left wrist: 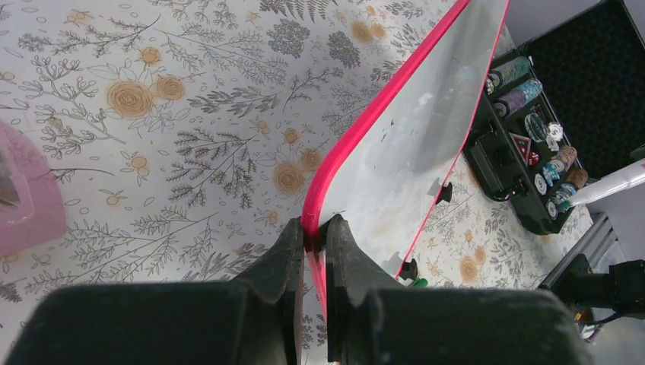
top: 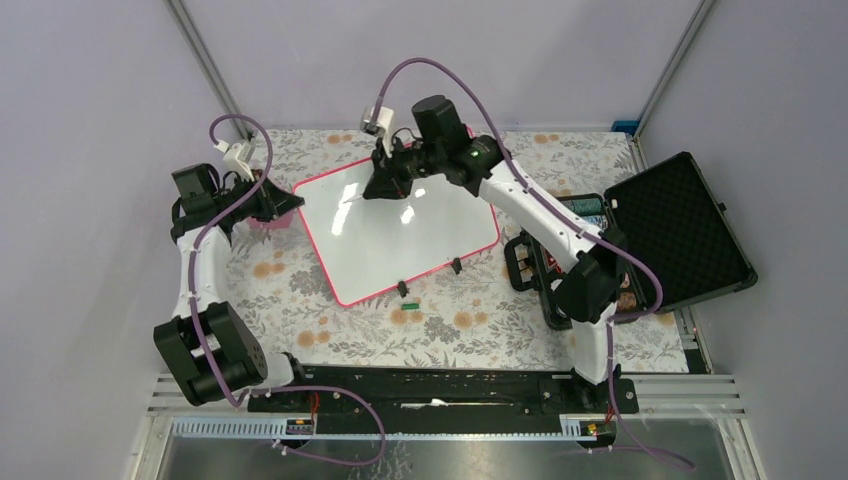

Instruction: Write a sentence on the whiteboard

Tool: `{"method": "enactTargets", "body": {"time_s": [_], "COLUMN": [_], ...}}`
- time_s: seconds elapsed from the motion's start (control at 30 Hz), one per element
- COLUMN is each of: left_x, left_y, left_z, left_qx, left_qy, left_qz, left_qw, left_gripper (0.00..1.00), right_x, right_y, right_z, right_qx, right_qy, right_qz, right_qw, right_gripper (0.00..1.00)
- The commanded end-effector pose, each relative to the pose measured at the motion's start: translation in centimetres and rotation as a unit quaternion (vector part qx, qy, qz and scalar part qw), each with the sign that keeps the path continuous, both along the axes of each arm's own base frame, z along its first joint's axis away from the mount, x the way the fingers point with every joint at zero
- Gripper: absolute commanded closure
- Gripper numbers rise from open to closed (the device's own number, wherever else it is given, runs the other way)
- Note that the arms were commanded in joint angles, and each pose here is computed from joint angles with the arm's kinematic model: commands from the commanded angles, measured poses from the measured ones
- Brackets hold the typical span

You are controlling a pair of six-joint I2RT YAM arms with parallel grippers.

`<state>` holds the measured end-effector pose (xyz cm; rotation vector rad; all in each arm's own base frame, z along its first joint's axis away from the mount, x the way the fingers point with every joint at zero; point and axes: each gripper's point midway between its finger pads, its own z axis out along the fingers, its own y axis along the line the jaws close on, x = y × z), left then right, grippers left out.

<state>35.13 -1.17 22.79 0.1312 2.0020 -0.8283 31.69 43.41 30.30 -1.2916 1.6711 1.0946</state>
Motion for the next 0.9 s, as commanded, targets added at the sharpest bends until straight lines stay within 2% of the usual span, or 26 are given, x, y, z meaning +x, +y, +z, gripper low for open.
{"method": "enactTargets", "body": {"time_s": [0.0, 0.1, 0.2, 0.33, 0.57, 0.67, 0.87], "left_x": [0.4, 0.3, 0.3, 0.3, 0.0, -0.1, -0.3], "left_y": [-0.2, -0.1, -0.2, -0.4, -0.6, -0.6, -0.8], "left_z": [-0.2, -0.6, -0.5, 0.0, 0.2, 0.0, 0.1], "left_qx": [0.042, 0.046, 0.046, 0.043, 0.041, 0.046, 0.04], "left_qy": [-0.042, -0.04, -0.042, -0.049, -0.045, -0.045, -0.043], "left_qz": [-0.039, -0.041, -0.045, -0.05, -0.06, -0.058, -0.063], "left_qw": [0.997, 0.997, 0.997, 0.997, 0.996, 0.996, 0.996], "left_gripper": [1.0, 1.0, 1.0, 1.0, 1.0, 1.0, 1.0], "right_x": [0.7, 1.3, 1.5, 0.8, -0.4, -0.8, 0.0], "right_y": [2.2, 2.9, 4.1, 5.1, 5.8, 6.3, 7.0], "right_z": [1.4, 2.0, 1.4, 0.8, 2.4, 1.8, 1.1], "right_qx": [0.012, 0.02, -0.022, -0.033, 0.024, 0.026, 0.027], "right_qy": [-0.073, -0.105, -0.13, -0.082, -0.066, -0.04, -0.032], "right_qz": [-0.004, -0.006, -0.002, 0.015, 0.024, 0.034, 0.026], "right_qw": [0.997, 0.994, 0.991, 0.996, 0.997, 0.998, 0.999], "right_gripper": [1.0, 1.0, 1.0, 1.0, 1.0, 1.0, 1.0]}}
